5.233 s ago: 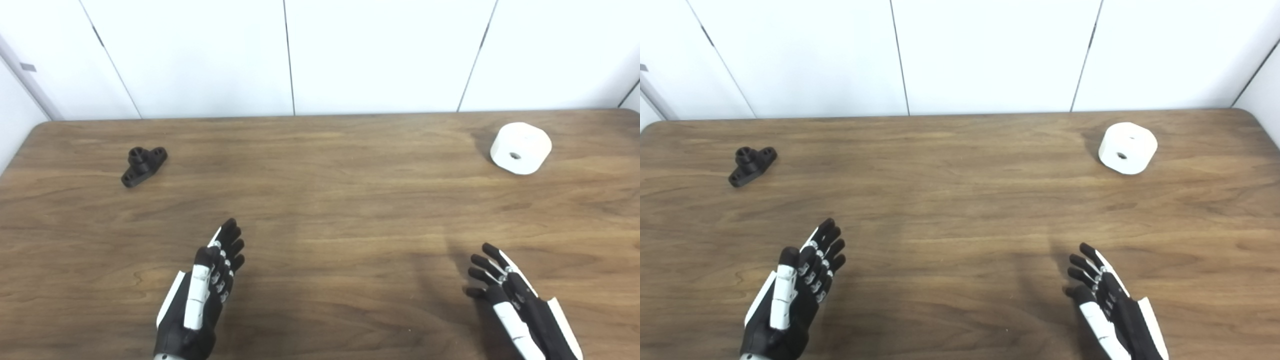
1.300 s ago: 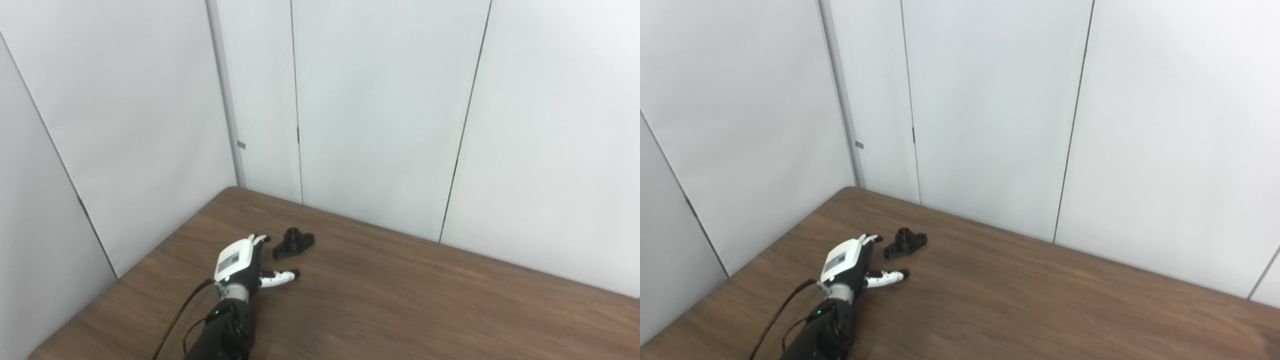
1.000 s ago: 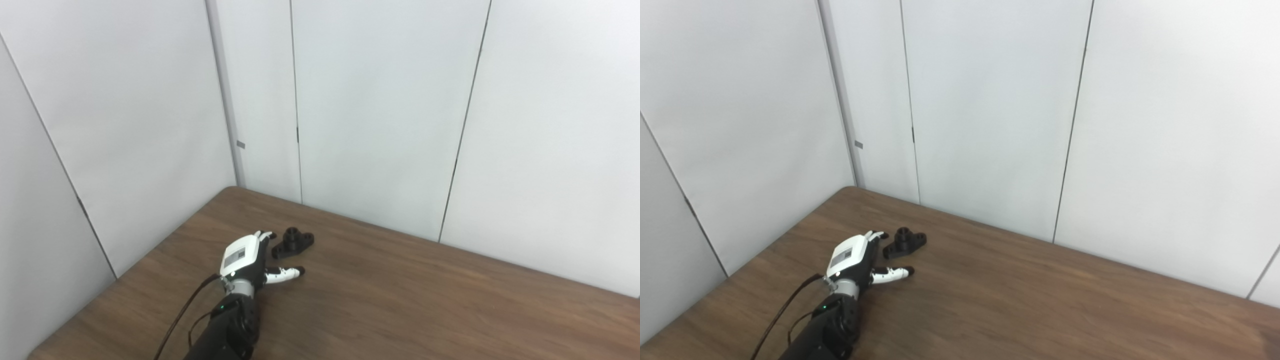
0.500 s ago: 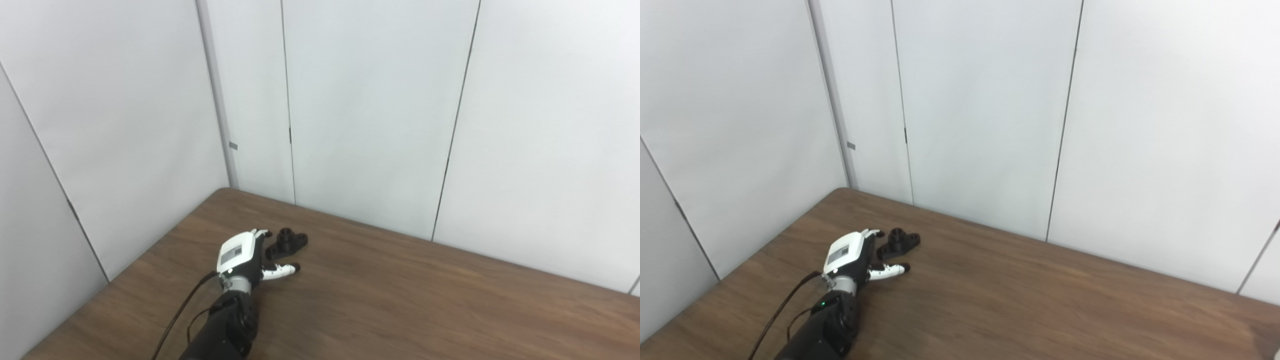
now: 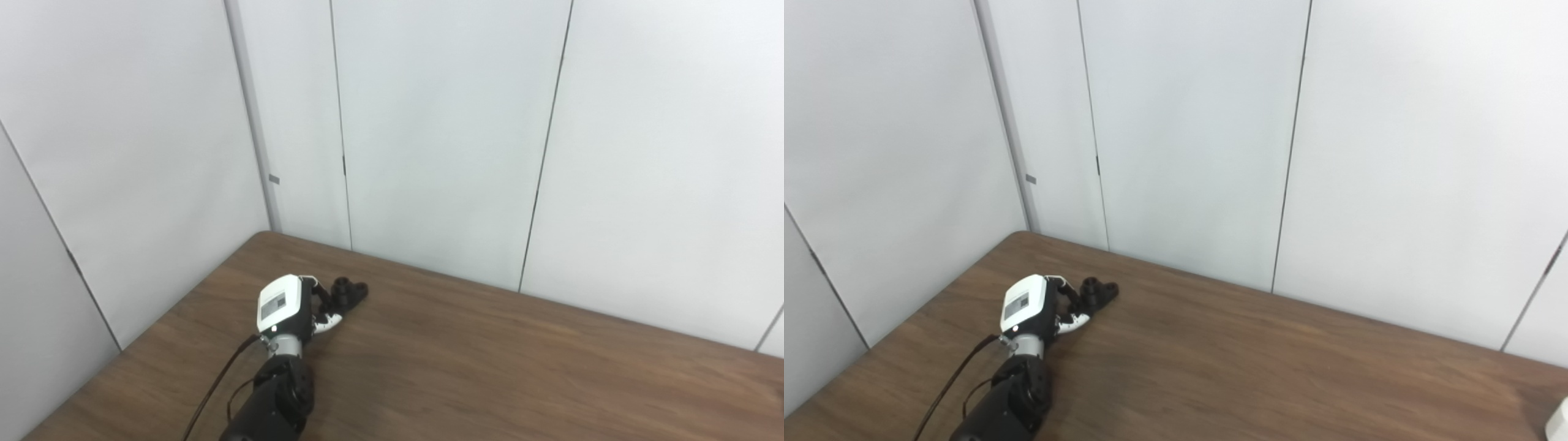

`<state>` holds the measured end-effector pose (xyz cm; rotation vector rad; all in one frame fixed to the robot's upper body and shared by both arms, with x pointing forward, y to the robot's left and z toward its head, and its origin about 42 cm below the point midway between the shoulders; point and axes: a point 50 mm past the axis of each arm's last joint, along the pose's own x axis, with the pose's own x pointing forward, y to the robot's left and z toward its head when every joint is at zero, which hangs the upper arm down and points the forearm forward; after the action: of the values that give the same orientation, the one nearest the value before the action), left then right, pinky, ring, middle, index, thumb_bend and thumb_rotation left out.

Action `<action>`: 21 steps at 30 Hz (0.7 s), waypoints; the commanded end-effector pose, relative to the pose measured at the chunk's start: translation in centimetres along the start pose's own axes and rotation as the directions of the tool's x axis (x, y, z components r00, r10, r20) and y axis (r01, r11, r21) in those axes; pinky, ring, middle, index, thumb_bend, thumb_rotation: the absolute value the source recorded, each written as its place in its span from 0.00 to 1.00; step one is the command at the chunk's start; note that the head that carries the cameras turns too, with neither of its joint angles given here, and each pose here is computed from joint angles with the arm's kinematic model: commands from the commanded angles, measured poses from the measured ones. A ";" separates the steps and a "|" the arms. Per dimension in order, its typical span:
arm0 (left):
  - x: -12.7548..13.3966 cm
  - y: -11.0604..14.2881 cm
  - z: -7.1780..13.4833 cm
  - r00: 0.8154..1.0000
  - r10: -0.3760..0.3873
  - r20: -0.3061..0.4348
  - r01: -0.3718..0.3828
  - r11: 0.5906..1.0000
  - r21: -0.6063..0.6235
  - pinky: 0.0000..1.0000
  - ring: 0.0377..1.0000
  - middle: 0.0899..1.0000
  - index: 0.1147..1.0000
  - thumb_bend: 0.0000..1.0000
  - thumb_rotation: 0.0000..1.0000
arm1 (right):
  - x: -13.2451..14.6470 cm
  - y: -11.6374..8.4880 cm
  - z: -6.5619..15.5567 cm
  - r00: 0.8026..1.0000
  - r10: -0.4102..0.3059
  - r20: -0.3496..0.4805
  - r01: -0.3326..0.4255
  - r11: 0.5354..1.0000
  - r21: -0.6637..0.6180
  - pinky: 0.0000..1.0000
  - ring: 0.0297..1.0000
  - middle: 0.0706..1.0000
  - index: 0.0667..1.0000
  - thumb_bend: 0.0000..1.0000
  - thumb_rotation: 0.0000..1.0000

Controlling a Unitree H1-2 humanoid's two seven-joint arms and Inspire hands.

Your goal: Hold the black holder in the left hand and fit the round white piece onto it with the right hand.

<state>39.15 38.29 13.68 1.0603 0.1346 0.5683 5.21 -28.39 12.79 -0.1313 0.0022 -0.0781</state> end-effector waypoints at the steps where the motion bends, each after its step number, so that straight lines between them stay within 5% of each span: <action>1: 1.3 1.0 1.1 0.999 0.031 0.039 -0.030 0.999 -0.015 0.71 0.75 0.66 0.41 0.52 0.04 | -0.5 -0.3 0.6 0.999 -0.018 0.029 0.018 1.000 -0.004 0.73 0.87 0.89 0.88 0.37 0.81; 21: 0.8 1.5 3.8 0.988 -0.025 0.150 0.026 1.000 -0.003 0.80 0.76 0.70 0.41 0.52 0.04 | 0.0 0.0 0.9 0.999 -0.025 0.047 0.025 1.000 0.005 0.73 0.86 0.87 0.86 0.35 0.79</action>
<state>39.71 36.12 14.36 1.0713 0.0947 0.4414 5.25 -28.28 12.77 -0.1286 0.0000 -0.0887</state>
